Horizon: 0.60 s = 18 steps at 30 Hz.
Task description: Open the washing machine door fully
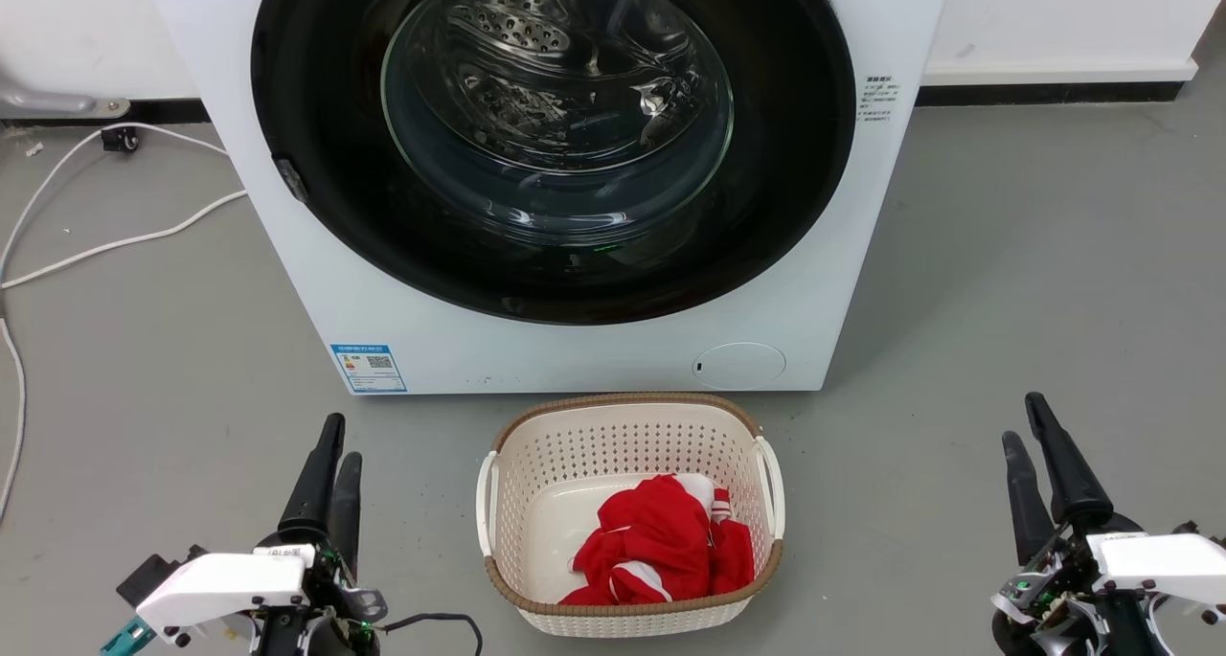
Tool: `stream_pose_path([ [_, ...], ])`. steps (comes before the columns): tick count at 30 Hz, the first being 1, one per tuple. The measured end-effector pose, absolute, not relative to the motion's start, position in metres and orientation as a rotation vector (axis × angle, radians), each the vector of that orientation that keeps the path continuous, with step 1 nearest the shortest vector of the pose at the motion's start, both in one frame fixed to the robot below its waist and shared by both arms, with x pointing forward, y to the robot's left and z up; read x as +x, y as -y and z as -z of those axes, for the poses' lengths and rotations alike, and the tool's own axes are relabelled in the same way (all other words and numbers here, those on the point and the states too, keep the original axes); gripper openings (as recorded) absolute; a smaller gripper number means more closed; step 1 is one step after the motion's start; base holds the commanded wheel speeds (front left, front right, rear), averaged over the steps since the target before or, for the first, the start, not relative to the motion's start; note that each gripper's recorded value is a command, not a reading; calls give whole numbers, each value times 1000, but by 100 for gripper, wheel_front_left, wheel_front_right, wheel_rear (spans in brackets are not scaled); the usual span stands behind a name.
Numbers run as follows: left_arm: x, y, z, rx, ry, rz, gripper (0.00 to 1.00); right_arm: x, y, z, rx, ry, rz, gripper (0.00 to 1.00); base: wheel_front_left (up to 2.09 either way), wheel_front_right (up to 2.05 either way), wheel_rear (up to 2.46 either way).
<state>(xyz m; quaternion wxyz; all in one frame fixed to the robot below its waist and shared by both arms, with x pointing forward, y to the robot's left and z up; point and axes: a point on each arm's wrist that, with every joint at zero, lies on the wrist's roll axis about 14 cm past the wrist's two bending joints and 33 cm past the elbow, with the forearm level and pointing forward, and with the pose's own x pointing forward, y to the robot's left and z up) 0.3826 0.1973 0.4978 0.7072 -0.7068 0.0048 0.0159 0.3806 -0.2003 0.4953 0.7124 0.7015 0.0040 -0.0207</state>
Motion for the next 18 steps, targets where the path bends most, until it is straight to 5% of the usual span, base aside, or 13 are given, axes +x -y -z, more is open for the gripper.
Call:
stream_pose_path([
  [8,386,-199,-519,-1484,56,-4,100,383,203,-511,1427,41,28,100,0,0,0],
  [18,388,-198,-549,-1179,141,42,100,384,191,-537,1014,89,-43,100,0,0,0],
])
